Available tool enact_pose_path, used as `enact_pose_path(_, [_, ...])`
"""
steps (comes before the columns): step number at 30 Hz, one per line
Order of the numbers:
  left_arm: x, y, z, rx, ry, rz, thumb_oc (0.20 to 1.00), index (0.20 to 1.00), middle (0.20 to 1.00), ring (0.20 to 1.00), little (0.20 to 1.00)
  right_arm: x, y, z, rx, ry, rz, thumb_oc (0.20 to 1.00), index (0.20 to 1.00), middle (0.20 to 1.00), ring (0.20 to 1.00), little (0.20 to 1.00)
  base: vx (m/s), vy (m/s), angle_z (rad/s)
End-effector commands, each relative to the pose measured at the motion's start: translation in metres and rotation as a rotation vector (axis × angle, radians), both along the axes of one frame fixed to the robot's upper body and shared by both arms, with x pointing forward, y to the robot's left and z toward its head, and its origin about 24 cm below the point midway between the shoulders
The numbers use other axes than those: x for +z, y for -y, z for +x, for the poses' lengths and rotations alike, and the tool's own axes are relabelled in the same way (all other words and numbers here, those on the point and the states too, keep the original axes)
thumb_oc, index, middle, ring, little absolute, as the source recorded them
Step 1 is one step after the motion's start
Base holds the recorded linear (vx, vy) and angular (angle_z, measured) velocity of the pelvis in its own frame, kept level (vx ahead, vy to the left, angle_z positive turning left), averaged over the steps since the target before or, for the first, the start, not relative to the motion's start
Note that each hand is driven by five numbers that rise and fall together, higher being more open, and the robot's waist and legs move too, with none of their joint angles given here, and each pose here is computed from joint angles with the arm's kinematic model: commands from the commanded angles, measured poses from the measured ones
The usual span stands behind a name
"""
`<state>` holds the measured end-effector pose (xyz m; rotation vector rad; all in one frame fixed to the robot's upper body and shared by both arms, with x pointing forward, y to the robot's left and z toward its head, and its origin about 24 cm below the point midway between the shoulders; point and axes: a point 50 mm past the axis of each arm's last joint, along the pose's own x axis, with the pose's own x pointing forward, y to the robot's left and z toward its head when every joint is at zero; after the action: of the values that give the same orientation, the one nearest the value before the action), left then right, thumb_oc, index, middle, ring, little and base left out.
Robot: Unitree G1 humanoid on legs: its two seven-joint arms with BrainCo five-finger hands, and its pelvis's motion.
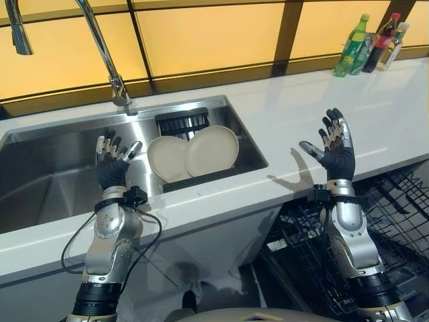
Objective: Pick up plates and place into dishwasher.
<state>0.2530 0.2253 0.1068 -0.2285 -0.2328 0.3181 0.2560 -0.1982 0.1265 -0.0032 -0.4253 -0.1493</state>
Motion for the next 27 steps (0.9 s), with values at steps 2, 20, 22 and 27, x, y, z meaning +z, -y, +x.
enact_pose_path(2, [0.028,0.003,0.010,-0.037,0.127,0.058,1.000,1.000,1.000,1.000,1.000,0.026,0.002,-0.002,-0.009,0.133,-0.033,1.000,1.000,1.000,1.000,1.000,0.00,0.000,0.00])
enact_pose_path(20, [0.043,0.002,0.010,-0.050,0.172,0.207,1.000,1.000,1.000,1.000,1.000,0.027,0.004,-0.004,0.011,0.114,-0.055,1.000,1.000,1.000,1.000,1.000,-0.01,-0.055,-0.01])
enact_pose_path(22, [0.043,0.001,0.013,-0.064,0.162,0.231,1.000,1.000,1.000,1.000,1.000,0.027,0.004,-0.003,0.016,0.106,-0.063,1.000,1.000,1.000,1.000,1.000,-0.02,-0.090,0.00])
enact_pose_path(27, [0.047,-0.010,0.017,-0.032,0.167,0.304,1.000,1.000,1.000,1.000,1.000,0.030,0.007,0.002,0.018,0.093,-0.080,1.000,1.000,1.000,1.000,1.000,0.00,-0.032,-0.02])
